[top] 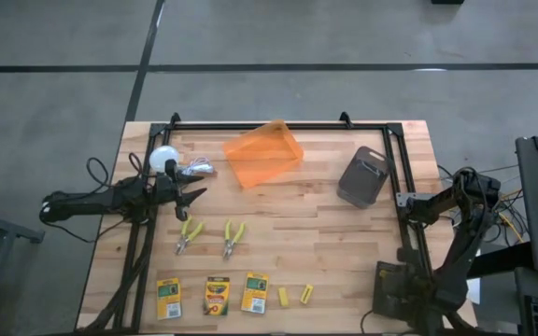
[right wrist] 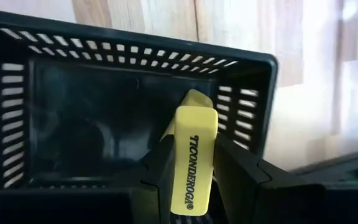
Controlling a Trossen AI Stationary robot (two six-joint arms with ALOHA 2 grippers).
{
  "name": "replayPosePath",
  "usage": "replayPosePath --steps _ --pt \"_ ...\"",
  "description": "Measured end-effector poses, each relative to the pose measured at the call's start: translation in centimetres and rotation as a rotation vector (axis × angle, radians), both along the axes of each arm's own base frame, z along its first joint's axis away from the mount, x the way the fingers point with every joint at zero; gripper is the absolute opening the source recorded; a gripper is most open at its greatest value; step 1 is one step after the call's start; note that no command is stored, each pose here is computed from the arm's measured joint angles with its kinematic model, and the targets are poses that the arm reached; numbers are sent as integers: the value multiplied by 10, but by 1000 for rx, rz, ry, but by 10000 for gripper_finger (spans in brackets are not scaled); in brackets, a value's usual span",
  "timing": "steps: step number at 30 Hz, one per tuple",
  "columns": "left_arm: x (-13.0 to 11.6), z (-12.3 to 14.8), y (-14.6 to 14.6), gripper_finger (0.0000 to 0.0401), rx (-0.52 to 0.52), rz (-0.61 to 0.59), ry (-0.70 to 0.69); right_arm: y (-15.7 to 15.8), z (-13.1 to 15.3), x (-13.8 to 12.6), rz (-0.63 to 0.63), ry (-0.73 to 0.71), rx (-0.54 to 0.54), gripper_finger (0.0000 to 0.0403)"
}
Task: Pick & Place School Supplies
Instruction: Put the yellow eraser into the black basket
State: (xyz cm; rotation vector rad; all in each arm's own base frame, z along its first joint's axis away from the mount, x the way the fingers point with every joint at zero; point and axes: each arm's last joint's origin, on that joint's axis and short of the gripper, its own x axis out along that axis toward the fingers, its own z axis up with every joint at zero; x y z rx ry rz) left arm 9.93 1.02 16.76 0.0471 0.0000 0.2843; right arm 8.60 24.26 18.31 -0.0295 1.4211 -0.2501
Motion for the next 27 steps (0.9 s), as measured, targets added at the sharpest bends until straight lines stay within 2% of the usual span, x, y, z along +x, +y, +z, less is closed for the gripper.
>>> replayPosePath --steps 10,15,27 --pt "0 0 0 179 0 0 0 -2 -21 0 -7 -24 68 95" --pt "0 0 0 179 0 0 0 -3 -23 -1 -81 -33 69 96" --pt "0 0 0 179 0 0 0 2 -17 3 -71 -101 83 96"
